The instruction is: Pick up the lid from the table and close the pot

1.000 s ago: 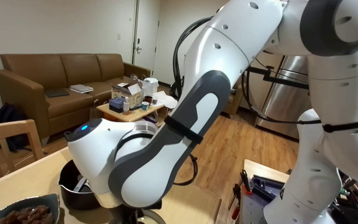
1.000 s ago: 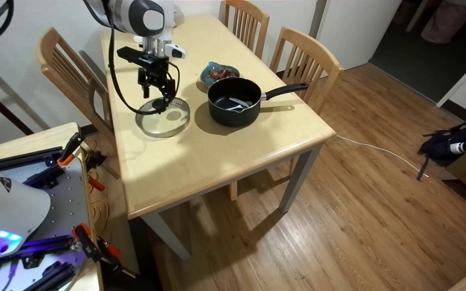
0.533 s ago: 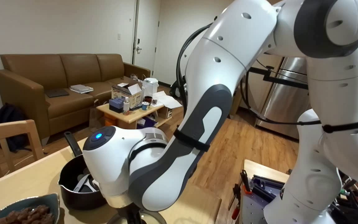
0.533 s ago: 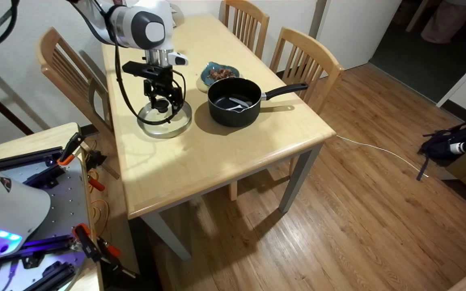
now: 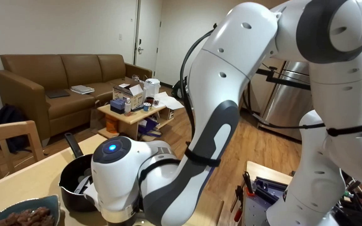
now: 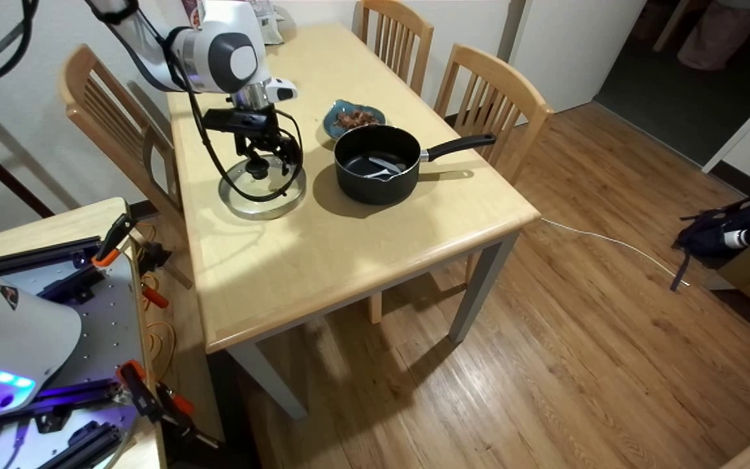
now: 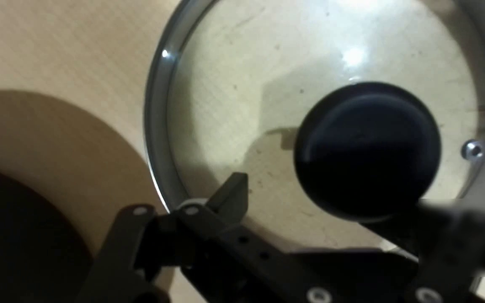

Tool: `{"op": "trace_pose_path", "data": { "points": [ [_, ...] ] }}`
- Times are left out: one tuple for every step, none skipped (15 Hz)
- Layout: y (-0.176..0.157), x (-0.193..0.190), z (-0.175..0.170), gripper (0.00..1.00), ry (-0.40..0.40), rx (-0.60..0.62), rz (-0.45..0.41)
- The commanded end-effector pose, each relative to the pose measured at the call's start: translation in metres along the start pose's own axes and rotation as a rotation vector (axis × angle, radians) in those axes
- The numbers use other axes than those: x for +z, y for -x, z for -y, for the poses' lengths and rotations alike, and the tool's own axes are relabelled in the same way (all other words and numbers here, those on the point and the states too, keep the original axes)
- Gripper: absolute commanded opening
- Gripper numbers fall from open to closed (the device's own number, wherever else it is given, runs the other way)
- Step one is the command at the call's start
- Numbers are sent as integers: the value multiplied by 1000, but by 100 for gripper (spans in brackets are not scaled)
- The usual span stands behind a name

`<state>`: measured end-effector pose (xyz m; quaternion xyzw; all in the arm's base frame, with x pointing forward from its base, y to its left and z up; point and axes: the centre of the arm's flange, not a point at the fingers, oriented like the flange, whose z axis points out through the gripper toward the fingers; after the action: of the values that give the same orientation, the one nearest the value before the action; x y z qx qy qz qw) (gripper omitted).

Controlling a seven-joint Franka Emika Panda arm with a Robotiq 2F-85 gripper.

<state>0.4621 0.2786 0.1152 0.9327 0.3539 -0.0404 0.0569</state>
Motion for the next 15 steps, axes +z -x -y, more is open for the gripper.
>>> {"op": "trace_pose_path", "data": {
  "points": [
    [12,48,31,41,-43,-7,-58],
    [15,58,38,85,-62,17,-62],
    [16,60,42,81,-69,18,-83],
    [19,66,47,82,-72,26,-93],
    [20,70,50,87,-73,32,-104],
    [21,74,55,94,-75,39,-113],
    [23,78,59,98,-75,45,-121],
    [25,80,62,100,-73,54,-129],
    [26,80,65,100,-71,60,-137],
    [26,80,67,100,-68,65,-143],
    [26,80,71,100,-68,67,-144],
    [26,80,74,100,-64,74,-144],
    [25,79,78,100,-63,80,-139],
    [25,77,83,100,-62,86,-136],
    [26,75,90,100,-55,94,-128]
  ]
}}
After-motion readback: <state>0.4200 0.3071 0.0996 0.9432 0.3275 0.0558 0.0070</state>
